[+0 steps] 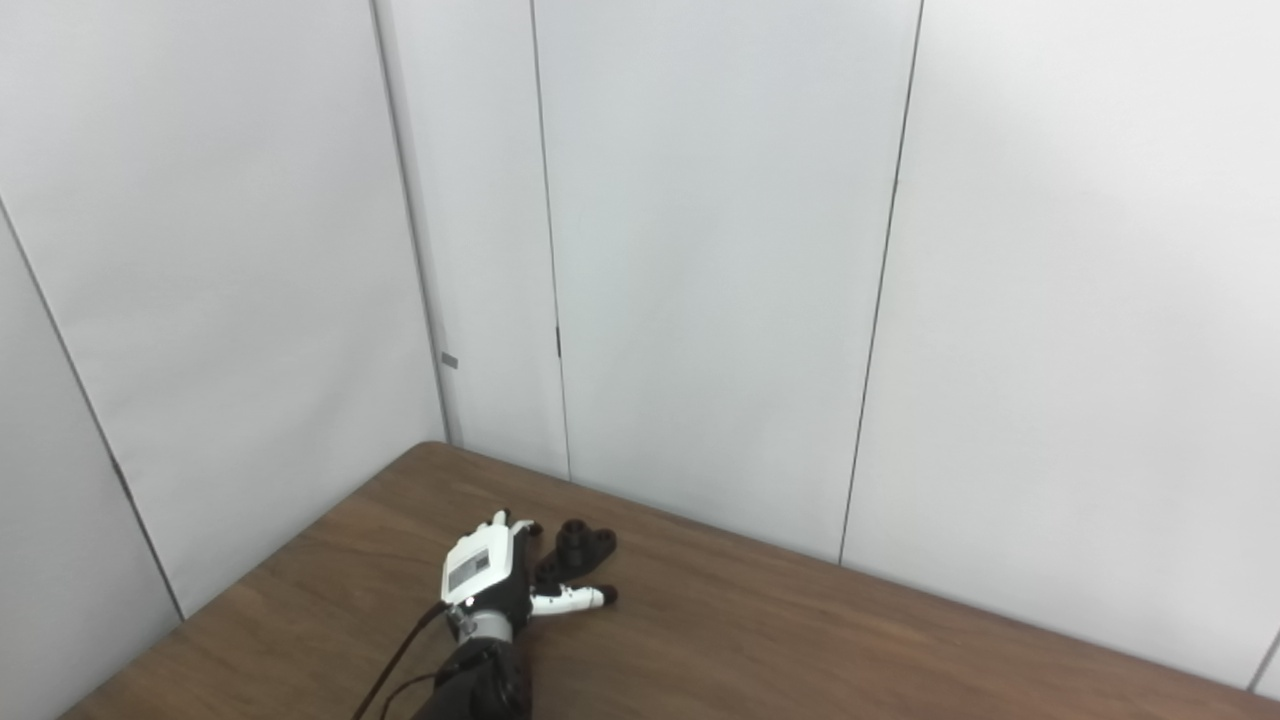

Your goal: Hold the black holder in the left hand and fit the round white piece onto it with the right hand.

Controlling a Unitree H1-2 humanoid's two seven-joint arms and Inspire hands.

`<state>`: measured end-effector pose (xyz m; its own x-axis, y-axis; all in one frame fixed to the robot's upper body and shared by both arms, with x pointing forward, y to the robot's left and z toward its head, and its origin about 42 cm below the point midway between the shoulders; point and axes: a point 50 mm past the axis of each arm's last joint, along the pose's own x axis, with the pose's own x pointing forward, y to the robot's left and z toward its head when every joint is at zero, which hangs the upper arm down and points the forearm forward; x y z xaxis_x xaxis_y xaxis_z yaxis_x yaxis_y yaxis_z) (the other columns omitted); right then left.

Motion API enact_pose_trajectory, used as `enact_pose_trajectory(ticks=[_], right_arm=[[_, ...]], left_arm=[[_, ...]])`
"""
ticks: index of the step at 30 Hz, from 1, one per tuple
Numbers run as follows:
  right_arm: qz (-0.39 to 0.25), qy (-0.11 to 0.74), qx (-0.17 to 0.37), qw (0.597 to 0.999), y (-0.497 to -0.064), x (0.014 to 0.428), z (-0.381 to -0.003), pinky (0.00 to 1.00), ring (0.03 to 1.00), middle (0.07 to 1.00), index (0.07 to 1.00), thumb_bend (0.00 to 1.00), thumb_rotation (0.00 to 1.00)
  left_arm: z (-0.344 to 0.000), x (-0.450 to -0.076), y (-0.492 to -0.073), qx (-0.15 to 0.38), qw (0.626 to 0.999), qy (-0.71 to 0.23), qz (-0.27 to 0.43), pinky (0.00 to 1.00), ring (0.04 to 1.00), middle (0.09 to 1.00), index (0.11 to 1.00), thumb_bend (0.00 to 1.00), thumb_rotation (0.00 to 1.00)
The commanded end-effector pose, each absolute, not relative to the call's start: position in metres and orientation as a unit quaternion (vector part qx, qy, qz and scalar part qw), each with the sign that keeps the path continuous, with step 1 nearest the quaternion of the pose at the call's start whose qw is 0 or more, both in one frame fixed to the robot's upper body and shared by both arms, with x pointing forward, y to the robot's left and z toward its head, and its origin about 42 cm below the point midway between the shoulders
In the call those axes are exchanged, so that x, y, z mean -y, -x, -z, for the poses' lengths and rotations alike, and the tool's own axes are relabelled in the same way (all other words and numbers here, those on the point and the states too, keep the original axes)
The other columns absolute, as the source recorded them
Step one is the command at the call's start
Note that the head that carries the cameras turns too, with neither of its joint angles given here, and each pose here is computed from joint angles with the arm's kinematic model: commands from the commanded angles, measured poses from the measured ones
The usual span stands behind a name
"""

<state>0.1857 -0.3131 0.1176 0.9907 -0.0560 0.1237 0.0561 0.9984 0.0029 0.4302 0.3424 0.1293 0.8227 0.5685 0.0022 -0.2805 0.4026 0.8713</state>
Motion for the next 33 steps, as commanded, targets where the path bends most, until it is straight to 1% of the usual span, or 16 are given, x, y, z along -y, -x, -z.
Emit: enact_pose_trajectory(ticks=[1, 3, 5, 7, 9, 10, 11, 12, 13, 14, 19, 26, 28, 33], right_arm=[[0.035, -0.006, 0.053, 0.998, -0.176, 0.315, -0.111, 1.0, 1.0, 1.0, 1.0, 0.83, 0.79], [0.033, -0.009, 0.055, 0.998, -0.176, 0.316, -0.111, 1.0, 1.0, 1.0, 1.0, 0.81, 0.78], [0.034, -0.01, 0.054, 0.998, -0.176, 0.316, -0.111, 1.0, 1.0, 1.0, 1.0, 0.82, 0.77], [0.036, -0.008, 0.053, 0.998, -0.176, 0.316, -0.111, 1.0, 1.0, 1.0, 1.0, 0.84, 0.77], [0.036, -0.006, 0.055, 0.998, -0.176, 0.316, -0.112, 1.0, 1.0, 1.0, 1.0, 0.83, 0.78], [0.036, -0.007, 0.055, 0.998, -0.176, 0.316, -0.112, 1.0, 1.0, 1.0, 1.0, 0.81, 0.78], [0.035, -0.007, 0.056, 0.998, -0.176, 0.316, -0.112, 1.0, 1.0, 1.0, 1.0, 0.81, 0.78], [0.035, -0.007, 0.056, 0.998, -0.176, 0.316, -0.112, 1.0, 1.0, 1.0, 1.0, 0.81, 0.78], [0.035, -0.008, 0.056, 0.998, -0.176, 0.317, -0.111, 1.0, 1.0, 1.0, 1.0, 0.81, 0.78], [0.036, -0.01, 0.056, 0.998, -0.176, 0.317, -0.111, 1.0, 1.0, 1.0, 1.0, 0.8, 0.78], [0.035, -0.012, 0.061, 0.997, -0.176, 0.316, -0.112, 1.0, 1.0, 1.0, 1.0, 0.8, 0.78], [0.035, -0.021, 0.066, 0.997, -0.176, 0.316, -0.111, 1.0, 1.0, 1.0, 1.0, 0.79, 0.77], [0.035, -0.02, 0.069, 0.997, -0.176, 0.316, -0.11, 1.0, 1.0, 1.0, 1.0, 0.78, 0.77], [0.042, -0.01, 0.073, 0.996, -0.176, 0.315, -0.112, 1.0, 1.0, 1.0, 1.0, 0.77, 0.8]], left_arm=[[-0.146, -0.345, -0.442, -0.123, 0.824, -0.484, -0.266, 1.0, 0.994, 1.0, 0.784, 0.99, 0.33], [-0.146, -0.344, -0.441, -0.119, 0.824, -0.485, -0.268, 1.0, 0.99, 1.0, 0.745, 0.97, 0.3], [-0.146, -0.344, -0.441, -0.115, 0.822, -0.488, -0.27, 0.98, 0.984, 0.997, 0.709, 0.95, 0.27], [-0.144, -0.344, -0.441, -0.111, 0.82, -0.491, -0.273, 0.94, 0.964, 0.971, 0.647, 0.92, 0.2], [-0.143, -0.344, -0.441, -0.109, 0.819, -0.491, -0.276, 0.93, 0.956, 0.958, 0.594, 0.88, 0.16], [-0.143, -0.343, -0.441, -0.108, 0.818, -0.492, -0.278, 0.91, 0.948, 0.949, 0.551, 0.87, 0.13], [-0.142, -0.343, -0.441, -0.107, 0.817, -0.492, -0.28, 0.91, 0.945, 0.944, 0.52, 0.7, 0.1], [-0.142, -0.343, -0.442, -0.106, 0.816, -0.492, -0.283, 0.91, 0.944, 0.942, 0.503, 0.61, 0.08], [-0.141, -0.343, -0.442, -0.104, 0.815, -0.494, -0.284, 0.9, 0.937, 0.935, 0.491, 0.56, 0.07], [-0.141, -0.343, -0.442, -0.102, 0.814, -0.496, -0.285, 0.89, 0.932, 0.93, 0.486, 0.54, 0.06], [-0.139, -0.343, -0.441, -0.092, 0.81, -0.502, -0.287, 0.83, 0.901, 0.901, 0.479, 0.52, 0.05], [-0.14, -0.341, -0.438, -0.092, 0.81, -0.511, -0.274, 0.81, 0.9, 0.899, 0.479, 0.52, 0.05], [-0.142, -0.339, -0.438, -0.092, 0.812, -0.511, -0.268, 0.81, 0.897, 0.899, 0.479, 0.52, 0.05], [-0.149, -0.33, -0.436, -0.087, 0.827, -0.504, -0.234, 0.85, 0.919, 0.916, 0.48, 0.52, 0.05]])
